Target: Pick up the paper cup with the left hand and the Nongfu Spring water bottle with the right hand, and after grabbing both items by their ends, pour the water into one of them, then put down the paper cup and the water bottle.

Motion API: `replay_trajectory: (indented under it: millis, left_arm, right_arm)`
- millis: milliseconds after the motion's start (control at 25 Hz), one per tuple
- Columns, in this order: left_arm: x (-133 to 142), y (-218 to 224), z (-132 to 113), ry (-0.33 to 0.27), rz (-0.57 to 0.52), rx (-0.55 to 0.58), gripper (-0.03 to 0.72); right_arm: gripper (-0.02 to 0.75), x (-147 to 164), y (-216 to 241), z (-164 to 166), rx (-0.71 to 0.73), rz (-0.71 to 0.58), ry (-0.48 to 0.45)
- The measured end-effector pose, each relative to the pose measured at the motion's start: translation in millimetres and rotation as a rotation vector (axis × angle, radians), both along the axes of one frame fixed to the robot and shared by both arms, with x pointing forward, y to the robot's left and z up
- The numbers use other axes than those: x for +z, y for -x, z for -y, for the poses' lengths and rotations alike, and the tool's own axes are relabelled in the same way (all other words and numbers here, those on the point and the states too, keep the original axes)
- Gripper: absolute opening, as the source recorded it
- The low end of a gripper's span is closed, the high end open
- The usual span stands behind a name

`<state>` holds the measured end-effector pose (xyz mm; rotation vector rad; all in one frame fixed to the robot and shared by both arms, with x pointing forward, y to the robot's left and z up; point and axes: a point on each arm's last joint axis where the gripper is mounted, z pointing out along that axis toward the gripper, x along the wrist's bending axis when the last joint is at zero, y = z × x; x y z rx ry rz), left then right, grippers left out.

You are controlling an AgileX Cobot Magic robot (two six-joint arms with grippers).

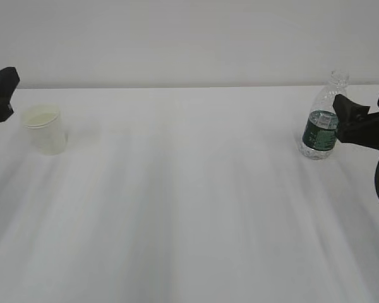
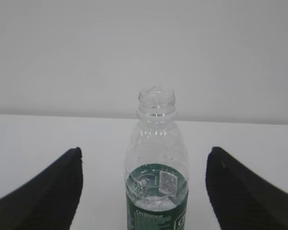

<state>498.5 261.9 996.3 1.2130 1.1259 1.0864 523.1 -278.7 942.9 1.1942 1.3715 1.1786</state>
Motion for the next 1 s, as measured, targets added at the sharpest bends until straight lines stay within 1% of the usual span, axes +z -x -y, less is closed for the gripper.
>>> replay_trajectory:
  millis: [320, 480, 680, 800, 1000]
  left_arm:
    - [35.0, 21.9, -3.2, -0.012, 0.051, -0.003, 0.515]
    - [52.9, 37.7, -5.6, -0.006, 0.063, -0.006, 0.515]
    - [76.6, 63.1, -9.8, 0.003, 0.104, -0.006, 0.515]
    - [86.5, 78.1, -12.5, 0.002, 0.113, -0.004, 0.515]
    - [95.7, 100.9, -15.8, 0.008, 0.097, -0.01, 0.515]
  right_arm:
    - [0.594, 39.0, 13.6, 0.1, 0.008, 0.037, -0.007]
    - [0.594, 60.9, 25.8, 0.5, 0.013, 0.053, -0.01]
    - [0.594, 84.9, 43.2, 1.5, 0.014, 0.067, -0.004]
    - [0.594, 98.3, 55.2, 2.0, 0.017, 0.078, 0.006]
    - [0.594, 116.5, 77.6, 3.6, 0.016, 0.076, 0.023]
